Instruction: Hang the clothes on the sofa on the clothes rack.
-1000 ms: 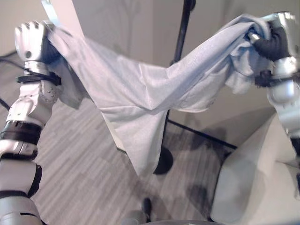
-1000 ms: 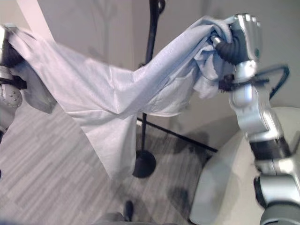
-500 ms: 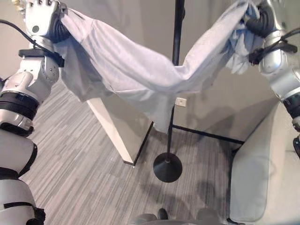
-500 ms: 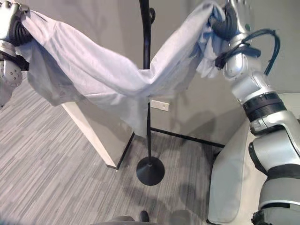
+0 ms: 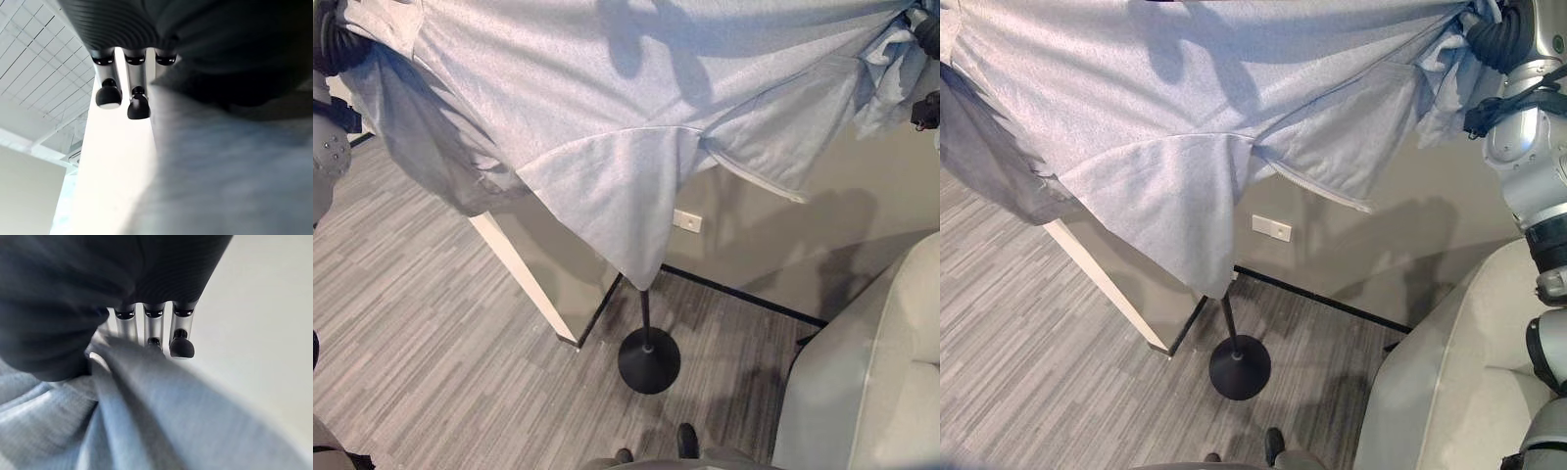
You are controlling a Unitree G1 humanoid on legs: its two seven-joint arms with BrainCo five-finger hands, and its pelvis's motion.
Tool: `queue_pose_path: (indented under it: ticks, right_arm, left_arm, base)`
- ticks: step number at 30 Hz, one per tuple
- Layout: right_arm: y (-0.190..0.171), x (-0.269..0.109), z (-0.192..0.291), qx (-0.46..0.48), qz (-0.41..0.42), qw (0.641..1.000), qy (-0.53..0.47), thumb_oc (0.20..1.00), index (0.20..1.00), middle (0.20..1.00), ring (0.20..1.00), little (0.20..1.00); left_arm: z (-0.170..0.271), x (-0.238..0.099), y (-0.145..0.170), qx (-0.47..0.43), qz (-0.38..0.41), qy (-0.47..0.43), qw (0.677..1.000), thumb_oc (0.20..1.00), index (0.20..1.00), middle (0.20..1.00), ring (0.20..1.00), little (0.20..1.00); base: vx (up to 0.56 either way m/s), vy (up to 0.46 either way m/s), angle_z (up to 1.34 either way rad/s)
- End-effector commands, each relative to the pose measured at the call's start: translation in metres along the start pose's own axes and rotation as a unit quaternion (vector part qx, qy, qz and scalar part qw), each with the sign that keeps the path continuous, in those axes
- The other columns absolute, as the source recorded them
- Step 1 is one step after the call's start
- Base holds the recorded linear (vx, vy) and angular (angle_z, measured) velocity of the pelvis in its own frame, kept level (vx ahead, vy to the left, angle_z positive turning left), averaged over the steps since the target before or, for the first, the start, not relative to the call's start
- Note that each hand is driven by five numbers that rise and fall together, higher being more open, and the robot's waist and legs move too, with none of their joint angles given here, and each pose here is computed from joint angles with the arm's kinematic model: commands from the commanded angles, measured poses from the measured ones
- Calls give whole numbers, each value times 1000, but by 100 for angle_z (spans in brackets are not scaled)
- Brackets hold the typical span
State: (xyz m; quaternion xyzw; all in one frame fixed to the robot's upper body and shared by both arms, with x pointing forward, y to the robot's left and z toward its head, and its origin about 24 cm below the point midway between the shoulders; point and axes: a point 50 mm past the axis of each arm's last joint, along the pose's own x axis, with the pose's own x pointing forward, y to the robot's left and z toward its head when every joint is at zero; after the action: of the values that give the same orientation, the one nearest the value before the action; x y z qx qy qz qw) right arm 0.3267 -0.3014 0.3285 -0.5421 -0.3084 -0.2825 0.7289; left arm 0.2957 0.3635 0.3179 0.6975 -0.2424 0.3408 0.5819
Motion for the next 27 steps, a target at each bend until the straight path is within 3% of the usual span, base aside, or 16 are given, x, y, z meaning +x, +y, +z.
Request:
queue_pose_path:
  ticks: [1, 3, 8, 11, 12, 13, 15, 17, 18, 19, 21, 22, 24, 25, 26, 27]
  right_arm:
    - [-43, 19, -22, -65, -61, 995, 37, 200, 200, 200, 200, 200]
    - [-38, 20, -19, -50, -52, 997, 36, 200, 200, 200, 200, 200]
    - [6, 10, -21, -14, 24, 997, 66, 200, 200, 200, 200, 200]
    - [6, 10, -21, -14, 24, 997, 66, 200, 200, 200, 200, 200]
    - [31, -5, -17, 7, 63, 996, 69, 200, 200, 200, 200, 200]
    - [31, -5, -17, 7, 63, 996, 69, 200, 200, 200, 200, 200]
    - [67, -43, -26, 34, 118, 987, 101, 200, 200, 200, 200, 200]
    - [77, -57, -31, 39, 134, 983, 117, 200, 200, 200, 200, 200]
    - [96, -85, -38, 52, 167, 974, 147, 200, 200, 200, 200, 200]
    - [96, -86, -38, 51, 169, 973, 147, 200, 200, 200, 200, 200]
    - [126, -128, -43, 69, 218, 955, 191, 200, 200, 200, 200, 200]
    - [126, -129, -43, 67, 219, 955, 190, 200, 200, 200, 200, 200]
    - [151, -167, -36, 97, 265, 935, 217, 200, 200, 200, 200, 200]
    - [151, -168, -36, 96, 266, 934, 216, 200, 200, 200, 200, 200]
    - [171, -203, -23, 142, 300, 912, 239, 200, 200, 200, 200, 200]
    - [171, -204, -23, 141, 301, 912, 240, 200, 200, 200, 200, 200]
  left_arm:
    - [-50, 1, 25, 74, 29, 97, 992, 200, 200, 200, 200, 200]
    - [-55, -6, 16, 86, -1, 103, 991, 200, 200, 200, 200, 200]
    - [-19, -25, -48, 33, -115, 78, 990, 200, 200, 200, 200, 200]
    - [-19, -25, -48, 33, -115, 78, 990, 200, 200, 200, 200, 200]
    - [-4, -53, -84, -16, -170, 102, 980, 200, 200, 200, 200, 200]
    - [-4, -54, -84, -16, -170, 102, 980, 200, 200, 200, 200, 200]
    - [31, -102, -128, -122, -226, 147, 955, 200, 200, 200, 200, 200]
    - [39, -117, -137, -153, -237, 166, 945, 200, 200, 200, 200, 200]
    - [56, -140, -151, -214, -247, 214, 920, 200, 200, 200, 200, 200]
    - [56, -141, -151, -214, -249, 214, 920, 200, 200, 200, 200, 200]
    - [95, -173, -168, -347, -247, 302, 853, 200, 200, 200, 200, 200]
    - [95, -174, -168, -347, -248, 304, 852, 200, 200, 200, 200, 200]
    - [139, -193, -172, -479, -236, 361, 765, 200, 200, 200, 200, 200]
    - [139, -194, -172, -479, -237, 362, 764, 200, 200, 200, 200, 200]
    - [175, -205, -170, -578, -234, 394, 675, 200, 200, 200, 200, 200]
    - [175, -206, -170, -578, -235, 395, 674, 200, 200, 200, 200, 200]
  base:
    - [0, 0, 0]
    - [-16, -60, -1]
    - [-20, -52, 2]
    - [-1, -3, 1]
    - [0, 0, 0]
    - [1, -36, 6]
    - [0, 0, 0]
    - [3, -11, 3]
    - [12, -22, 6]
    - [36, -23, 3]
    - [39, -8, 3]
    - [23, -2, 5]
    - [29, -3, 8]
    - [34, -2, 6]
    - [0, 0, 0]
    - [44, 4, 2]
